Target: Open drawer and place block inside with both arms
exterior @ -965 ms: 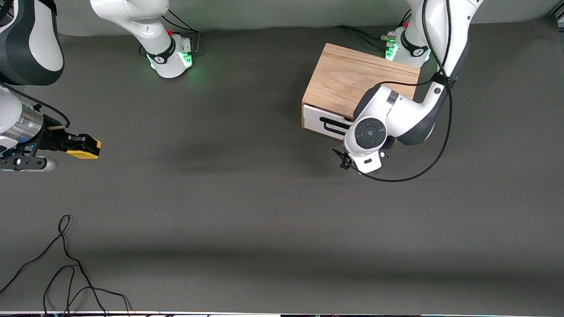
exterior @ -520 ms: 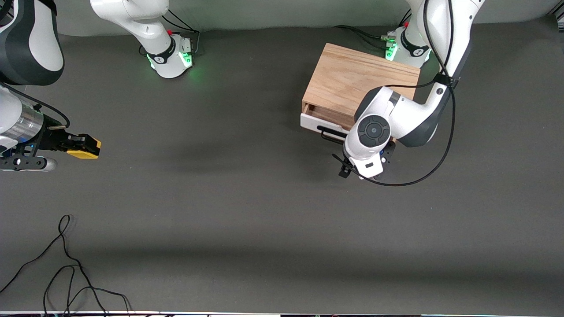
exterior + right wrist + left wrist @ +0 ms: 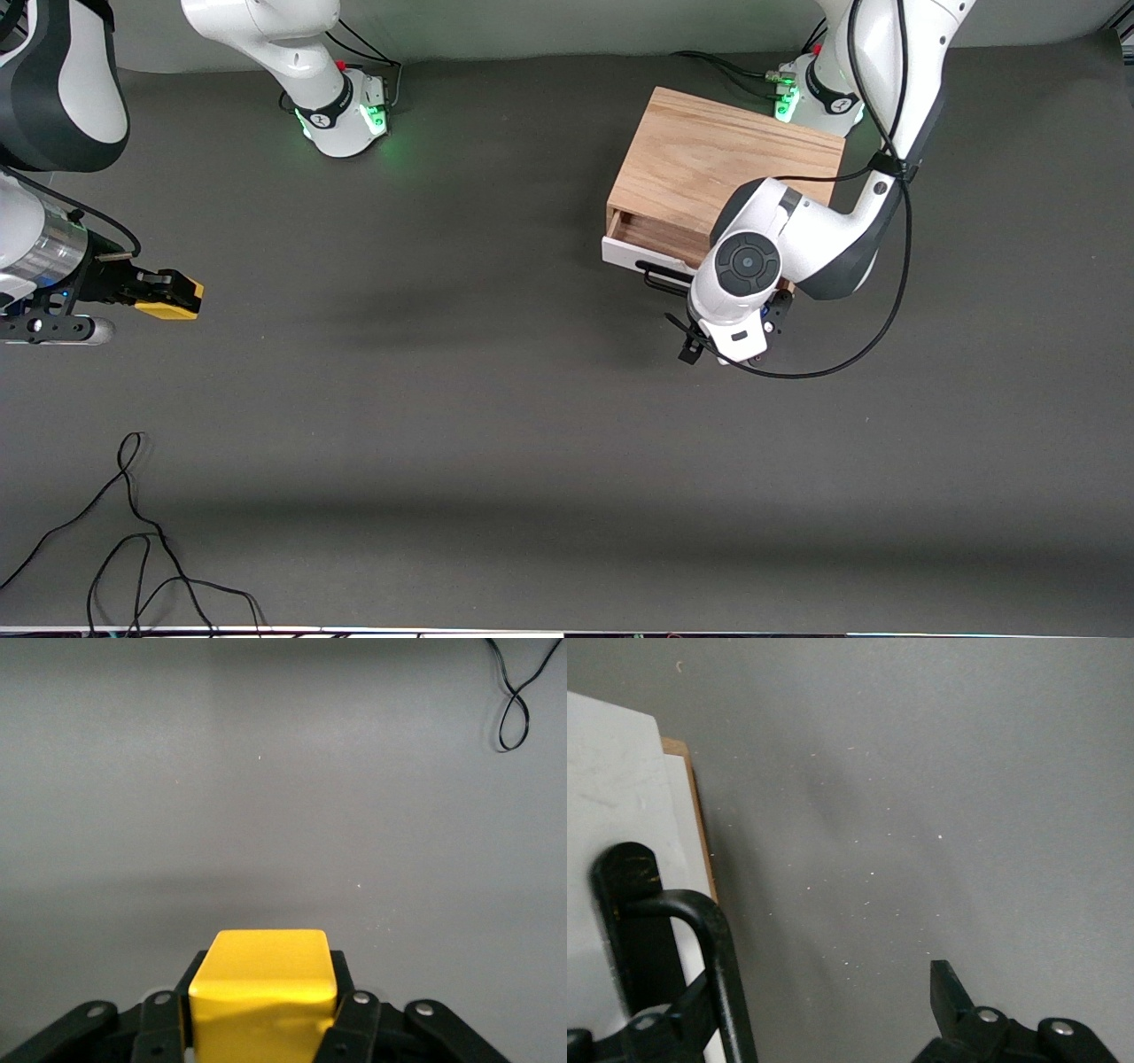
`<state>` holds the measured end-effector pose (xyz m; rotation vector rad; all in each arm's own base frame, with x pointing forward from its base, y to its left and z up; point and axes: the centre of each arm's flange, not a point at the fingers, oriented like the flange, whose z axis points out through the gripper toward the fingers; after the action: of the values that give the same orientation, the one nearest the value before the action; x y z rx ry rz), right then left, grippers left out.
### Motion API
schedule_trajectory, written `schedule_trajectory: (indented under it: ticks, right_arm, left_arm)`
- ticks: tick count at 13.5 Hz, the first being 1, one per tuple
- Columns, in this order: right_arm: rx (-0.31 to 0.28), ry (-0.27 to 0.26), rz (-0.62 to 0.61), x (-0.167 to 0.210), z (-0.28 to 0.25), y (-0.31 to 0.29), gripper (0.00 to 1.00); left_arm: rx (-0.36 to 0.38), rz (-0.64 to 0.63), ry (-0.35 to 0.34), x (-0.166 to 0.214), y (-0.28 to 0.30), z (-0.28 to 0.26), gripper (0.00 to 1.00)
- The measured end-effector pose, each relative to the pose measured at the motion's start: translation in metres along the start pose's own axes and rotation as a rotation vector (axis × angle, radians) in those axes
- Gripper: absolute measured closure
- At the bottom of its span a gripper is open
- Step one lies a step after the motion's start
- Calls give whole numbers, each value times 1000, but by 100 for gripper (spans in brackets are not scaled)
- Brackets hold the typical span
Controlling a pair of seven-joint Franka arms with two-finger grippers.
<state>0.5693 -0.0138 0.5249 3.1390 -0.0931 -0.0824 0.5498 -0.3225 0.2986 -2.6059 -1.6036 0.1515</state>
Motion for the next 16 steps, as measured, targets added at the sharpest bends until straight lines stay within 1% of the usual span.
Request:
schedule_trajectory:
  ticks: [3,8,11,14,16]
  right_arm:
    - [0,-2,0,0,0,0,45]
    - [0,-1,0,0,0,0,45]
    - [0,-1,0,0,0,0,45]
    - [0,-1,0,0,0,0,45]
    - [0,0,0,0,-1,0,45]
  left_arm:
    - [-59,-2,-3,4,20,-13,0]
    - [-113,-3,-3,7,35,-27,0]
    - [-161,-4,-4,8,43,-42,0]
    - [-185,-6,-4,9,47,-56,0]
    - [-171,-13,2,12,50,-82,0]
